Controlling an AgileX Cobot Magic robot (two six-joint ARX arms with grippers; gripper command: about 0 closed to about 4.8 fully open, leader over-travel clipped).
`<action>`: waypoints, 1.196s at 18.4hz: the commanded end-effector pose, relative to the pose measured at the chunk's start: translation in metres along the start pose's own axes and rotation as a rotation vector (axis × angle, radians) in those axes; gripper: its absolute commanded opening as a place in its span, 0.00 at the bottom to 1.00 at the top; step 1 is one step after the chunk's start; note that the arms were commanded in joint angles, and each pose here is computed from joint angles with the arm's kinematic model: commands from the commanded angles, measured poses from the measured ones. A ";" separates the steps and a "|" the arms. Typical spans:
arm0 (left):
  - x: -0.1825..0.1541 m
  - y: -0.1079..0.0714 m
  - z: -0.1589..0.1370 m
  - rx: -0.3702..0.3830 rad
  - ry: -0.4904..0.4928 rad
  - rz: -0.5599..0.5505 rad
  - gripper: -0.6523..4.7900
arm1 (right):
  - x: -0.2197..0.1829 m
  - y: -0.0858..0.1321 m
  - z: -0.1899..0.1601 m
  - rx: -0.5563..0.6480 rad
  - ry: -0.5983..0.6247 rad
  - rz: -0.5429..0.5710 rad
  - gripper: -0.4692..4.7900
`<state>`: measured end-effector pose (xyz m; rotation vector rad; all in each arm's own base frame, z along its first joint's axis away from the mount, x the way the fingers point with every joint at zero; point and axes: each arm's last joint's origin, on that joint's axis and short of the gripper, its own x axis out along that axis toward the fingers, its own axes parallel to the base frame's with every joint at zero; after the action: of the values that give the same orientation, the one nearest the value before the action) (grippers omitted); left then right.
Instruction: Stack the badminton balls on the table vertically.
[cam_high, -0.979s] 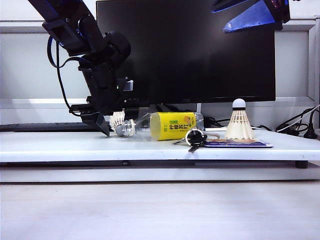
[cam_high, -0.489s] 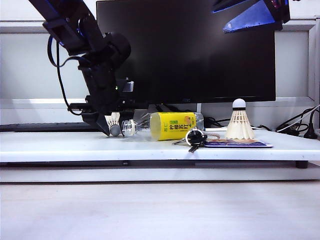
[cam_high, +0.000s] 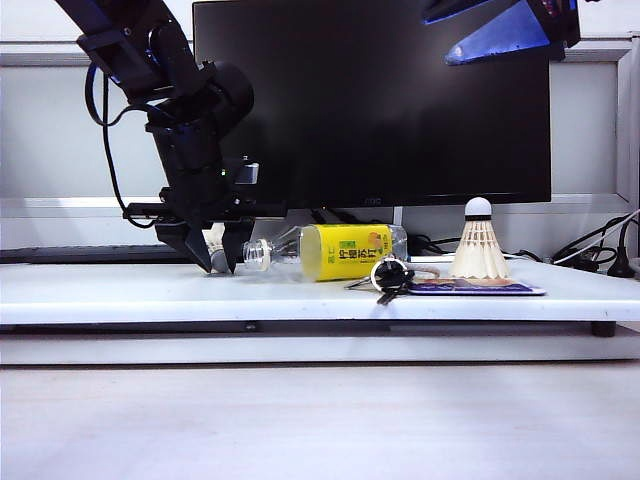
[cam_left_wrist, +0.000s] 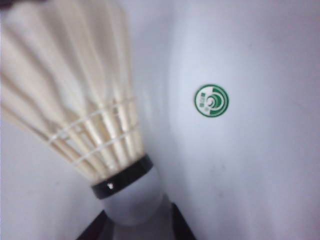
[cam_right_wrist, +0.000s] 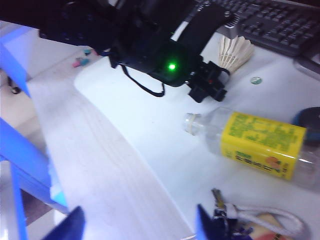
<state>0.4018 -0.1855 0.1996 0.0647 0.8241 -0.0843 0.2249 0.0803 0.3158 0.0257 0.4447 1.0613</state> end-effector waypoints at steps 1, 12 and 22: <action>0.002 0.001 -0.005 -0.013 0.041 0.010 0.39 | -0.001 0.002 0.003 -0.012 -0.015 0.015 0.58; -0.011 0.004 0.001 -0.018 0.026 0.004 0.21 | -0.001 0.002 0.003 -0.011 -0.014 0.015 0.58; -0.071 0.014 0.031 -0.475 -0.142 -0.028 0.88 | -0.001 0.002 0.003 -0.007 -0.014 0.015 0.58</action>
<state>0.3764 -0.1705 0.2713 -0.2826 0.7079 0.0485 0.2247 0.0805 0.3159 0.0291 0.4442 1.0704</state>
